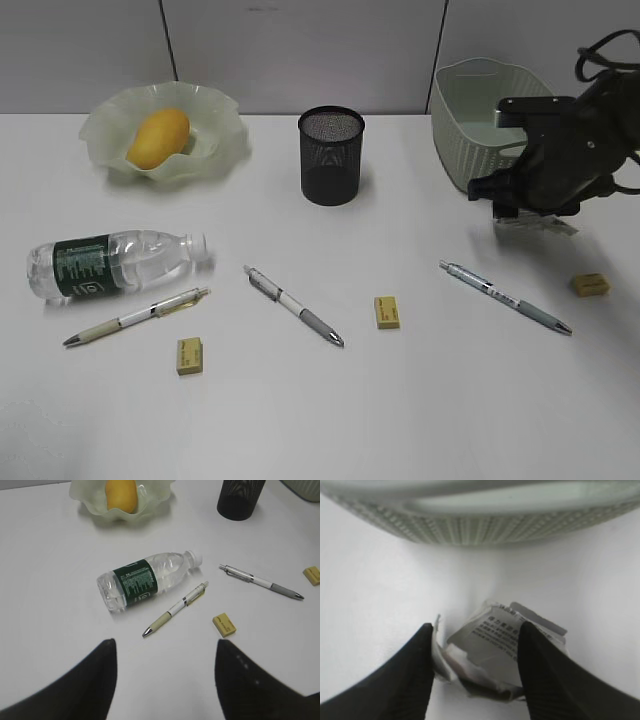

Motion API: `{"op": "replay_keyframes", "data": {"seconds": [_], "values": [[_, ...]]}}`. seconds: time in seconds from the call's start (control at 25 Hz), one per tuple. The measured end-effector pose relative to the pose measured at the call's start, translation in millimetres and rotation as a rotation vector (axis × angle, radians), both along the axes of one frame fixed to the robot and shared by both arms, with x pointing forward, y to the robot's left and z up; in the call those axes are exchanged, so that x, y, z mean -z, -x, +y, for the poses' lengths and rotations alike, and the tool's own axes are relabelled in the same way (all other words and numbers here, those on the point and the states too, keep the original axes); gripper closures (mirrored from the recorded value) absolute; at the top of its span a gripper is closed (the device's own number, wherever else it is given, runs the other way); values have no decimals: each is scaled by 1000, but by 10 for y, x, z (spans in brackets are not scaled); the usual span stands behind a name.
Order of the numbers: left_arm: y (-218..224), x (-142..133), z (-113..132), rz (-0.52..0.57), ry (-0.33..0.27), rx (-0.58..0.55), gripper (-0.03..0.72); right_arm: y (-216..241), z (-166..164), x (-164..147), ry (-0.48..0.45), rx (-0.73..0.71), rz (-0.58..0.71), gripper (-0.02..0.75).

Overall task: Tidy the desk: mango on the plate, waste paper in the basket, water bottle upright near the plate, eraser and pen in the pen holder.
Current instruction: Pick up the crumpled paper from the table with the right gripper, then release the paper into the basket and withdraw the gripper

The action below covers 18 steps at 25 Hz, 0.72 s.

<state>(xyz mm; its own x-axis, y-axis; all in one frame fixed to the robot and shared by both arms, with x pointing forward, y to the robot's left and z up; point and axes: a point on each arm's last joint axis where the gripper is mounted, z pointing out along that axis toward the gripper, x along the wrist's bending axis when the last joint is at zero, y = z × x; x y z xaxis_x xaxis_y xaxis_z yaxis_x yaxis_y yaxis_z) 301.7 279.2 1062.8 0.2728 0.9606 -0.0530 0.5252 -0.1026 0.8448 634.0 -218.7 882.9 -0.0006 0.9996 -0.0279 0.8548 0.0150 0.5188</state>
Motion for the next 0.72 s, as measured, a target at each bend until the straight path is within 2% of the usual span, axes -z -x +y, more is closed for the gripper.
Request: {"op": "replay_keyframes", "data": {"seconds": [0.16,0.44,0.72], "values": [[0,0,0,0,0,0,218,45,-27,-291,11,15,-19,336],[0,0,0,0,0,0,219,237,-11,-757,-45,8,25,336],[0,0,0,0,0,0,221,239,2,-1368,-84,-25,-145,336]]}}
